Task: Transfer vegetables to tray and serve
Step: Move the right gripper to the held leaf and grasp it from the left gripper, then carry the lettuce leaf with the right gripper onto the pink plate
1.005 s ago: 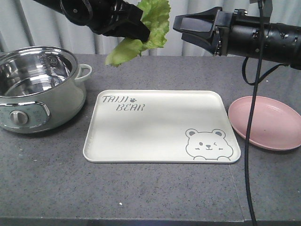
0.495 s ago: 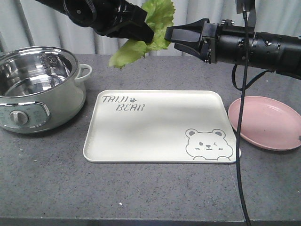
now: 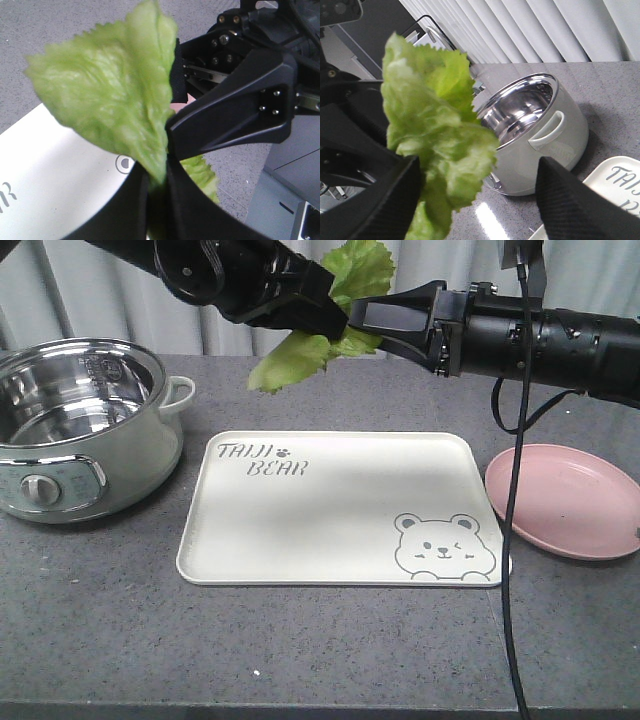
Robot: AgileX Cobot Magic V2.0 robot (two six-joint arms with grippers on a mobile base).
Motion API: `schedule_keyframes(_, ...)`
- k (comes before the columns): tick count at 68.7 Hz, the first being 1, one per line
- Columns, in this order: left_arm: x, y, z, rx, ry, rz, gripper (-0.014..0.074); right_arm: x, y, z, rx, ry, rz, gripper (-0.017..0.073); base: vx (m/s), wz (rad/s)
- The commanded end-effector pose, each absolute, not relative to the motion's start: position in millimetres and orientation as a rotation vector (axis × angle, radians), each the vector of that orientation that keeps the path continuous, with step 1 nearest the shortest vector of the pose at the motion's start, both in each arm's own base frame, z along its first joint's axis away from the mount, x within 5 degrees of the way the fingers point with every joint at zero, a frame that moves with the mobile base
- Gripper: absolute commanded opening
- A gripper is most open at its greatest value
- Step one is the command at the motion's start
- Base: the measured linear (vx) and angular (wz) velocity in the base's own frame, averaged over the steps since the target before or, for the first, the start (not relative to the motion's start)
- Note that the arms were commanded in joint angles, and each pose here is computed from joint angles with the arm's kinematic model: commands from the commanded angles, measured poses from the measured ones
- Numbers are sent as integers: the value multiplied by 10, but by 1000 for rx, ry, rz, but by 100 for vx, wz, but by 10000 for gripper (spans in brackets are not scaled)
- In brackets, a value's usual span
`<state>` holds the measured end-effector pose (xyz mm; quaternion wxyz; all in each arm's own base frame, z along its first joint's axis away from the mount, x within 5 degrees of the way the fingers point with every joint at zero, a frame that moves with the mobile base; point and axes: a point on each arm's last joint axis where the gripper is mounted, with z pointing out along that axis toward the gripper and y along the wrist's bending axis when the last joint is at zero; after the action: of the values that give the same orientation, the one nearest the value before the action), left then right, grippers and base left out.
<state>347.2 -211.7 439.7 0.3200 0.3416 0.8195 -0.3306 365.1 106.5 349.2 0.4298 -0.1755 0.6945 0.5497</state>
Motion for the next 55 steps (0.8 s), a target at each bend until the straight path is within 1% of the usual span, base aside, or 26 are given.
schedule_keyframes(1,3343,-2123,4655,870,2047,-928,-7,3551,1052,3846,-413,1560,1454,437,0,0)
schedule_keyframes(9,3364,-2137,4587,888,2082,-933,-7,3551,1049,3846,-413,1559,1454,320,0,0)
schedule_keyframes(15,3368,-2143,4557,900,2099,-937,-7,3550,1049,3846,-414,1559,1455,182,0,0)
schedule_keyframes(19,3369,-2144,4552,903,2102,-937,-7,3550,1049,3846,-414,1559,1455,73,0,0)
schedule_keyframes(24,3369,-2144,4552,902,2103,-937,-6,3550,1049,3846,-414,1559,1455,-18,0,0)
schedule_keyframes(36,3369,-2140,4557,899,2101,-938,6,3547,1050,3847,-417,1558,1459,-10,0,0)
schedule_keyframes(42,3365,-2139,4562,896,2101,-941,34,3547,1050,3847,-417,1558,1459,-10,0,0)
schedule_keyframes(49,3348,-2133,4579,864,2120,-959,96,3547,1050,3847,-417,1558,1459,-8,0,0)
schedule_keyframes(55,3314,-2116,4623,849,2118,-964,181,3547,1050,3847,-417,1558,1459,-6,0,0)
